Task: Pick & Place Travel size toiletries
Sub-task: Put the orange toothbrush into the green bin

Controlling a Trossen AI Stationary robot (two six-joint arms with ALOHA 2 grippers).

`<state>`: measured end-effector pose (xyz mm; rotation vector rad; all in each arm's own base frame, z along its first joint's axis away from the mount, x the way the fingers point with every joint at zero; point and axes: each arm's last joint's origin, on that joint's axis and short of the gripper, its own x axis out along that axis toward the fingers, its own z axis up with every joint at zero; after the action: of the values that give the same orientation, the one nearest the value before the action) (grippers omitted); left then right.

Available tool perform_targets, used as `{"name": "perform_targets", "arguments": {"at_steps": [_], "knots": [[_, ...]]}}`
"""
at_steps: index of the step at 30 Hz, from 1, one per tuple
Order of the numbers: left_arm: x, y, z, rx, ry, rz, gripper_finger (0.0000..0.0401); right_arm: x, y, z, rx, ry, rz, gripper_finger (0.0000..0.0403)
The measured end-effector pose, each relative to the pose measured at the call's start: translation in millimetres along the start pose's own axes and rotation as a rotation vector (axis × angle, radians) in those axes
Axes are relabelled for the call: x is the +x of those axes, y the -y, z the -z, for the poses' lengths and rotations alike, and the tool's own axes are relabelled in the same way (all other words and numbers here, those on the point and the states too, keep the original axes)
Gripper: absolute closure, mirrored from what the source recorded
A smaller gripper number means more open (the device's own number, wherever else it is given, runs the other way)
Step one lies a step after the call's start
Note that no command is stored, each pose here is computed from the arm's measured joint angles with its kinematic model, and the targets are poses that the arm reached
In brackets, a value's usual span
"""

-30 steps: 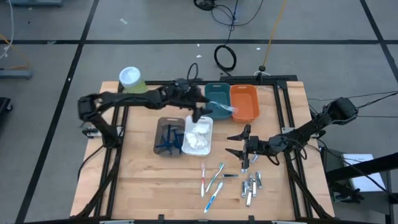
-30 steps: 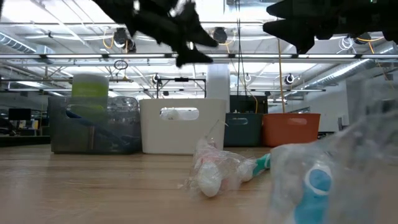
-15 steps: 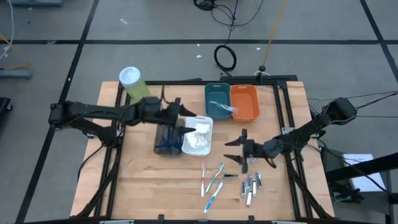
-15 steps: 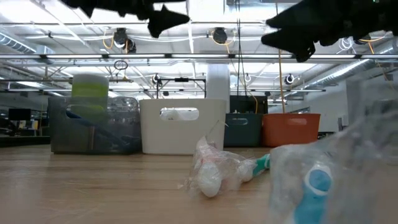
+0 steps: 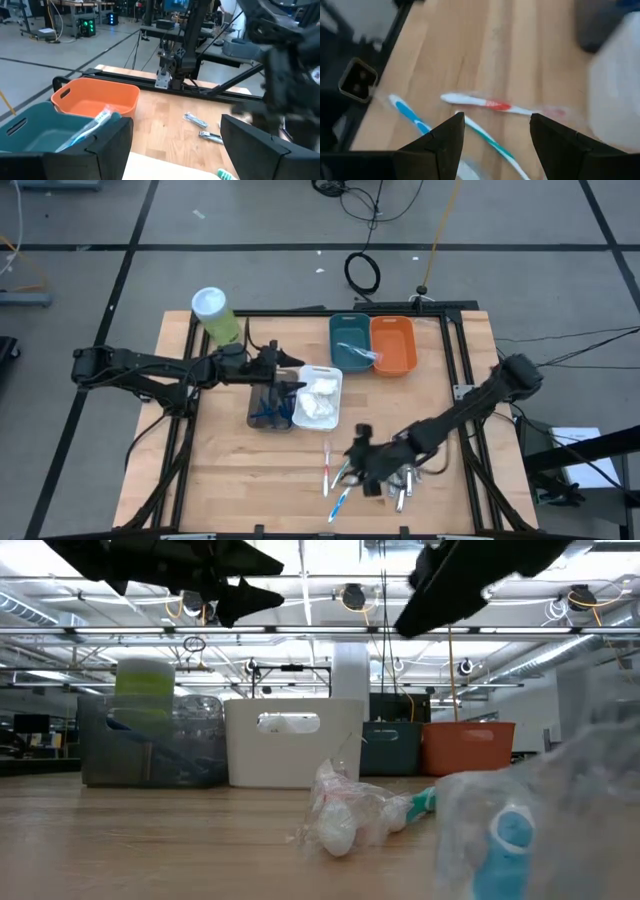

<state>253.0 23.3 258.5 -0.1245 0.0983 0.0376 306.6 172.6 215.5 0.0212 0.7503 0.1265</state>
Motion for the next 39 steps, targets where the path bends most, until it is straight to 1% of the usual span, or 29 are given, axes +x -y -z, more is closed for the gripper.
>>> {"name": "perform_targets", "arguments": {"at_steps": [3, 6, 10, 16, 19, 22, 25, 29, 35, 39], "knots": [[0.0, 0.0, 0.4, 0.000, -0.004, 0.001, 0.0105, 25.6, -2.4, -5.2, -0.072, -0.049, -0.028, 0.0188], [0.1, -0.1, 1.1, -0.001, -0.011, 0.000, 0.0105, 43.6, 5.1, -11.0, -0.103, -0.073, -0.033, 0.0188], [0.1, -0.1, 1.3, -0.002, -0.013, 0.000, 0.0105, 57.3, 19.9, -14.5, -0.115, -0.104, -0.077, 0.0188], [0.1, -0.2, 1.7, -0.002, -0.017, -0.001, 0.0105, 74.6, 44.2, -9.9, -0.167, -0.148, -0.099, 0.0188], [0.1, -0.2, 2.3, -0.002, -0.023, -0.001, 0.0105, 82.5, 49.2, -6.3, -0.231, -0.157, -0.095, 0.0188], [0.1, -0.3, 2.6, -0.002, -0.027, -0.002, 0.0105, 91.8, 51.0, -2.4, -0.266, -0.156, -0.106, 0.0188], [0.0, -0.4, 3.4, -0.002, -0.035, -0.003, 0.0105, 96.8, 51.3, -2.3, -0.265, -0.139, -0.115, 0.0188], [0.0, -0.6, 4.5, 0.003, -0.046, -0.005, 0.0105, 96.3, 50.4, 0.0, -0.259, -0.160, -0.114, 0.0188], [0.0, -1.3, 4.9, 0.006, -0.049, -0.023, 0.0105, 94.0, 46.6, 11.3, -0.151, -0.270, -0.104, 0.0188], [0.0, -1.3, 5.0, 0.011, -0.050, -0.024, 0.0105, 92.0, 42.0, 12.6, -0.148, -0.279, -0.100, 0.0188]]}}
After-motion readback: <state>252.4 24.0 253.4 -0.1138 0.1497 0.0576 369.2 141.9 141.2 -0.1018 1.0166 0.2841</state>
